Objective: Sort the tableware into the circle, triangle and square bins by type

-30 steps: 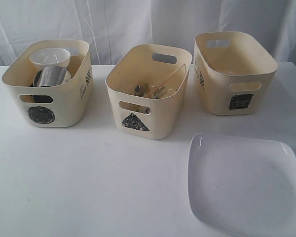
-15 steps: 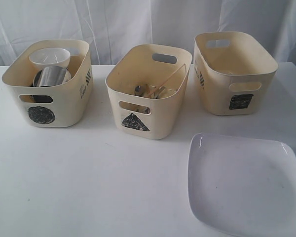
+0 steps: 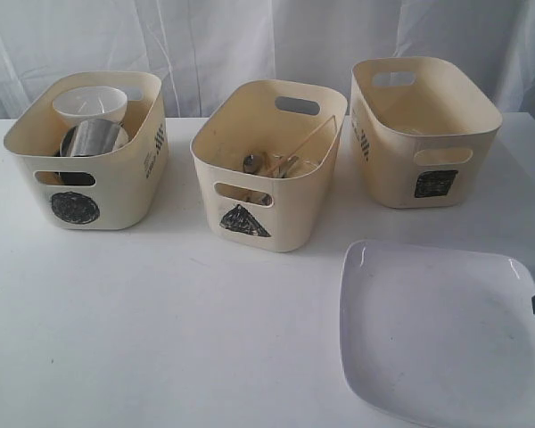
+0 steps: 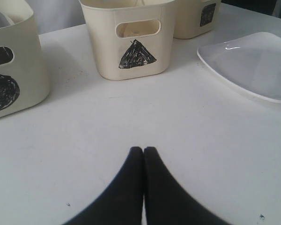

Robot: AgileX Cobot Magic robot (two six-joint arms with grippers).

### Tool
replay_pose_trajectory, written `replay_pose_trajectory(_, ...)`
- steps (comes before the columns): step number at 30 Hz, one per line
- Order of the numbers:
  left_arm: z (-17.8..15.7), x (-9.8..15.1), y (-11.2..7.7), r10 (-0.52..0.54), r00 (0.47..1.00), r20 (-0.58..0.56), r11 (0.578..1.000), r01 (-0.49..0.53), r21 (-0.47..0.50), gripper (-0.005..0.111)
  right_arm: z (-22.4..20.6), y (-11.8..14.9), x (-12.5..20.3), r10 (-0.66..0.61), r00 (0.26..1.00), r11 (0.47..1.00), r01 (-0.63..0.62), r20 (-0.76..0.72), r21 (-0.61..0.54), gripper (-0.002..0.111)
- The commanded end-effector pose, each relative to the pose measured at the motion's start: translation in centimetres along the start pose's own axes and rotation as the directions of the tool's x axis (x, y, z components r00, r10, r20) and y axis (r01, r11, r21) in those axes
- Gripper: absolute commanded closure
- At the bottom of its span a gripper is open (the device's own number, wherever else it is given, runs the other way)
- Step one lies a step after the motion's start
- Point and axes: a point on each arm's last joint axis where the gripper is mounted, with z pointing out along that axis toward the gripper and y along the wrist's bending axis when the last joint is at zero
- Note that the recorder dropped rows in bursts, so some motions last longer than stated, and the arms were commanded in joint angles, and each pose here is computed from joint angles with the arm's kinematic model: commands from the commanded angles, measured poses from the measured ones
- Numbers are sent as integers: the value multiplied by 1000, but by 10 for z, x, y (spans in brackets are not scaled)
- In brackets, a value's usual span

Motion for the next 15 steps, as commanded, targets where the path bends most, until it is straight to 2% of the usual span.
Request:
replay_pose_trajectory(1,0,0,-1,-10,1000,5,1000,10,8,107,7,-2,2,23,999,999,-24,-34,-27,53)
replay_pose_trajectory(15,0,0,-1,-10,1000,5,1000,10,8,107,25,-7,8,77,992,994,-85,-100,-71,53)
